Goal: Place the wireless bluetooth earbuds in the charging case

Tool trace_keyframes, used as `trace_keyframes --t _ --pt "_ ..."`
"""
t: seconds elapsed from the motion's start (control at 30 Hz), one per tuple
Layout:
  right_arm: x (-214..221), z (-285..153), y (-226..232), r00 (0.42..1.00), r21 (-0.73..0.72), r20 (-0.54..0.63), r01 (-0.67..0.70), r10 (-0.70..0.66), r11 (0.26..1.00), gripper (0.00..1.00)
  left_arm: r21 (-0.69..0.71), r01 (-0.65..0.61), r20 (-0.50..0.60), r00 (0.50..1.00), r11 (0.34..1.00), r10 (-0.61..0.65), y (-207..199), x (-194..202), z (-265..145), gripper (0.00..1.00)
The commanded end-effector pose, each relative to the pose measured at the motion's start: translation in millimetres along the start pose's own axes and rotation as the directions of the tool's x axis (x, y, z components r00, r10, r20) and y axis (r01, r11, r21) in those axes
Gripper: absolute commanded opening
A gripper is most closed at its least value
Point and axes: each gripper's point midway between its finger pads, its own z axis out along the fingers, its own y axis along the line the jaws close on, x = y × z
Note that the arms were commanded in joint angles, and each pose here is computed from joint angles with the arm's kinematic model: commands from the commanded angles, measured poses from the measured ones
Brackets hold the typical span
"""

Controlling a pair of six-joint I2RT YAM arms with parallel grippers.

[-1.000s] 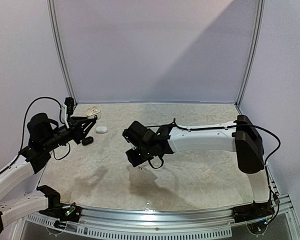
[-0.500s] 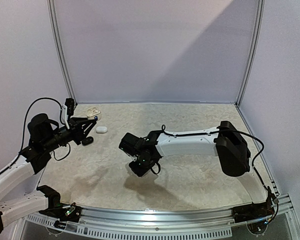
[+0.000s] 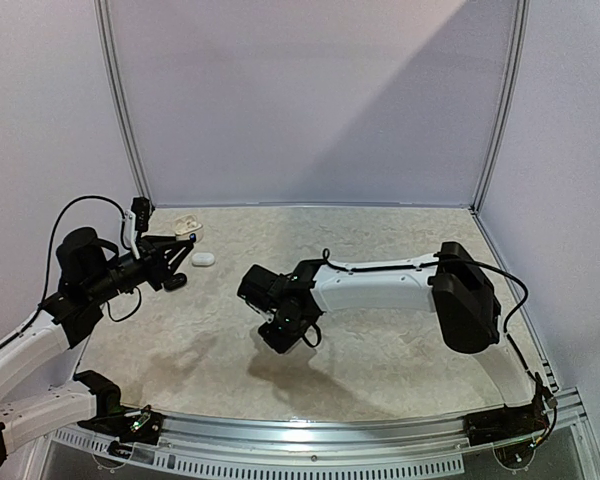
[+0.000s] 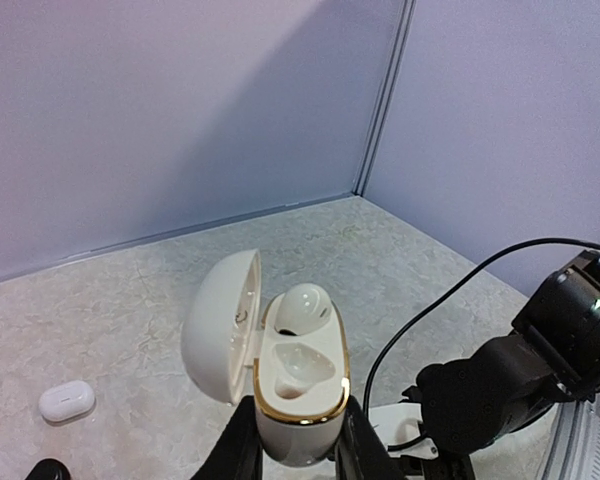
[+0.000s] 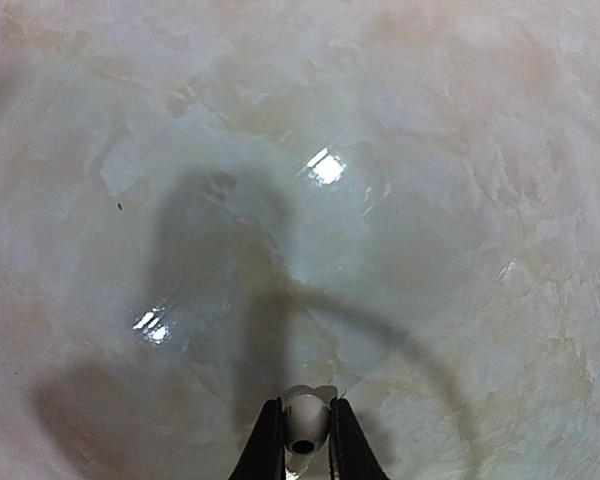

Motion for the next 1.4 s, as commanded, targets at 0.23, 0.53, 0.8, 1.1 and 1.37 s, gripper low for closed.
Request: trace_keyframes --t 0.23,0.53,0.8,1.1,1.37 --pt "-123.3 -241.8 -34.9 0.752 -0.082 0.658 0.030 0.031 0.996 0.00 0.341 -0.152 0.130 0.985 0.928 0.114 -60.7 -25.3 -8.7 0.00" --pt "-143.8 -456.1 8.0 0.187 -0.113 0.982 0.451 0.030 0.885 0.00 0.642 -0.282 0.196 0.959 0.713 0.203 -118.9 -44.5 -28.2 0.00" --pt "-152.2 -467.6 77.4 0.071 -0.050 0.997 0.687 0.002 0.725 0.00 0.719 -0.288 0.209 0.957 0.632 0.199 -140.5 -66.2 -23.1 0.00" --pt "-151.6 -428.5 98.5 0.134 -0.053 0.989 0.705 -0.059 0.707 0.00 0.716 -0.241 0.173 0.971 0.655 0.168 -140.1 -67.6 -17.4 0.00" --pt "-155.7 -399.4 95.0 0.184 -0.037 0.976 0.671 -0.118 0.740 0.00 0.716 -0.228 0.167 0.974 0.660 0.156 -141.6 -68.0 -21.4 0.00"
